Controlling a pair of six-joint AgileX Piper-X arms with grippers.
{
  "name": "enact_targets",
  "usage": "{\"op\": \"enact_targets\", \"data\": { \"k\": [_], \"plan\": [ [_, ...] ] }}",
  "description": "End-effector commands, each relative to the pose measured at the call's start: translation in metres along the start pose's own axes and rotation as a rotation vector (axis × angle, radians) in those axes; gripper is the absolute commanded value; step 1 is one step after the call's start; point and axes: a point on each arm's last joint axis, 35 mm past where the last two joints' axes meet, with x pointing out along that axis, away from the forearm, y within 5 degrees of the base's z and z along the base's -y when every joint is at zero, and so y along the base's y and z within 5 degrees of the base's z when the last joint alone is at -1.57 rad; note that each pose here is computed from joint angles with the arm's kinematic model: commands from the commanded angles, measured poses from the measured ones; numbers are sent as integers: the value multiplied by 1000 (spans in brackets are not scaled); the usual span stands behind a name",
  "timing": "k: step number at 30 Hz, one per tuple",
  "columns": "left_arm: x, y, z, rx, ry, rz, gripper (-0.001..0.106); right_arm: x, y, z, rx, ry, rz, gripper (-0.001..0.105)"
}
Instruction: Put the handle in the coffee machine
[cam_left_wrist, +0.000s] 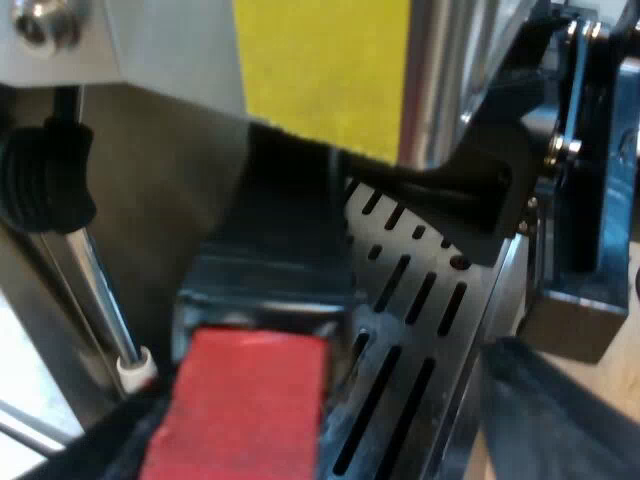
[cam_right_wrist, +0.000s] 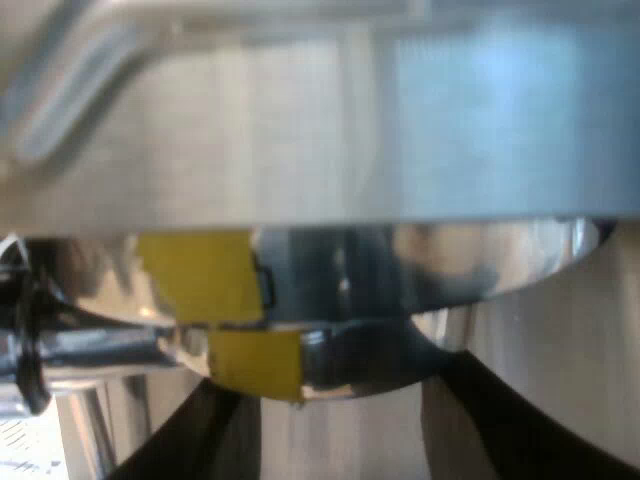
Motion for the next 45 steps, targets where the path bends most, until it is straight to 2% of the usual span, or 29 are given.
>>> {"op": "enact_targets", "data": {
  "k": [1, 19, 26, 29, 31, 32, 33, 34, 36, 38, 41, 45],
  "plan": [
    [-2, -5, 21, 102, -99, -91, 61, 3, -7, 15, 48, -54, -47, 40],
    [-3, -4, 20, 77, -88, -69, 60, 6, -8, 17, 63, -67, -55, 40],
    [-28, 4, 25, 80, -117, 20, 60, 6, -8, 17, 63, -67, -55, 40],
    [-39, 9, 33, 38, -130, 59, 60, 6, -8, 17, 63, -67, -55, 40],
    [-43, 11, 40, -43, -127, 95, 52, 6, -8, 17, 63, -67, -55, 40],
    [-44, 13, 45, -74, -119, 125, 45, 6, -8, 17, 63, -67, -55, 40],
    [-46, 15, 50, -88, -114, 155, 34, 6, -8, 17, 63, -67, -55, 40],
    [-46, 15, 53, -84, -113, 160, 30, 6, -8, 17, 63, -67, -55, 40],
    [-48, 16, 60, -66, -107, 195, 5, 6, -8, 17, 63, -67, -55, 40],
    [-49, 18, 62, -61, -91, 243, 0, 6, -9, 19, 73, -76, -58, 40],
    [-50, 20, 63, -62, -67, 304, 0, 5, -11, 21, 100, -95, -67, 40],
    [-50, 20, 62, -73, -62, 303, 0, 5, -12, 22, 112, -100, -80, 40]
  ]
}}
